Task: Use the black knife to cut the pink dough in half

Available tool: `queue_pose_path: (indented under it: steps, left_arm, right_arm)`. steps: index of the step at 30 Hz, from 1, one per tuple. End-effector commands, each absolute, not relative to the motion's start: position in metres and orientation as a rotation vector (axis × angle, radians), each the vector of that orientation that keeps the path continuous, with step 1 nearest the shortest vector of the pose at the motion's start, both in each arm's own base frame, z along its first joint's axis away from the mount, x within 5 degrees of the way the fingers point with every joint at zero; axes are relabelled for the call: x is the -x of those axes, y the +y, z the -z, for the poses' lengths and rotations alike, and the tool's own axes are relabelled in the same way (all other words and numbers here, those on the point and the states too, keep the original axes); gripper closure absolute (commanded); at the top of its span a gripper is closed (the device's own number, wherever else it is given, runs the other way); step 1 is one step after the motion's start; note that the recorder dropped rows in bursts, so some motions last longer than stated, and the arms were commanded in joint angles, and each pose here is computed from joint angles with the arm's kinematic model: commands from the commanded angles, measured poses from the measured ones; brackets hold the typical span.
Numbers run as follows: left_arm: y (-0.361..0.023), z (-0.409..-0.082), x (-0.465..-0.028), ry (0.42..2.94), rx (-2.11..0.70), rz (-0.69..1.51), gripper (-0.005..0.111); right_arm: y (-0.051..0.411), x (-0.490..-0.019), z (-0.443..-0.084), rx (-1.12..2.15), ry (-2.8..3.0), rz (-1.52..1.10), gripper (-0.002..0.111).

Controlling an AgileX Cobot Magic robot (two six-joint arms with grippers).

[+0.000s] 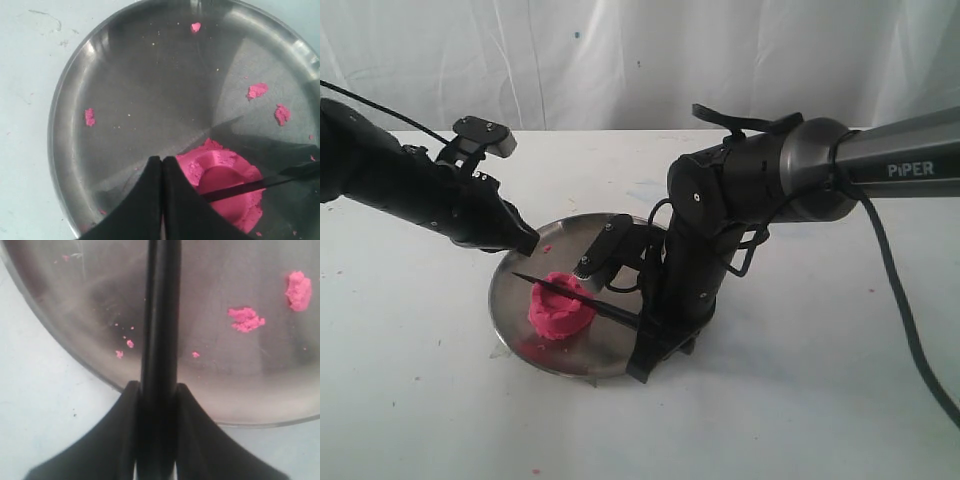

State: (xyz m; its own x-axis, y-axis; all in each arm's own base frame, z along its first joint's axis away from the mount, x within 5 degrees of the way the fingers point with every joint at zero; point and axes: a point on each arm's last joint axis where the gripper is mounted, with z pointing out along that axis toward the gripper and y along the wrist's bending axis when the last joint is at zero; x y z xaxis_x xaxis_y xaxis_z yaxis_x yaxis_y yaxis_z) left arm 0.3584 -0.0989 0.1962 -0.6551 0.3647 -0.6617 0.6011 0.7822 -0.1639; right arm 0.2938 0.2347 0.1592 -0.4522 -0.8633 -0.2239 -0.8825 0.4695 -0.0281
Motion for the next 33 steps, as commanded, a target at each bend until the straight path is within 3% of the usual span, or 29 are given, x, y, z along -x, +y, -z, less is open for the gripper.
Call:
queue_pose_path:
  steps: [1, 18, 33]
  left_arm:
    - [-0.102, -0.189, -0.356, 2.378, -0.731, 0.565, 0.107]
    - [-0.098, -0.151, -0.367, 2.459, -0.688, 0.514, 0.107]
    - [-0.105, -0.171, -0.376, 2.390, -0.760, 0.559, 0.107]
  right_arm:
    - [0.234, -0.292, -0.160, 1.502, 2.525, -0.151, 0.108]
    - [0.237, -0.288, -0.160, 1.456, 2.580, -0.239, 0.108]
    - [0.238, -0.288, -0.157, 1.457, 2.584, -0.237, 0.108]
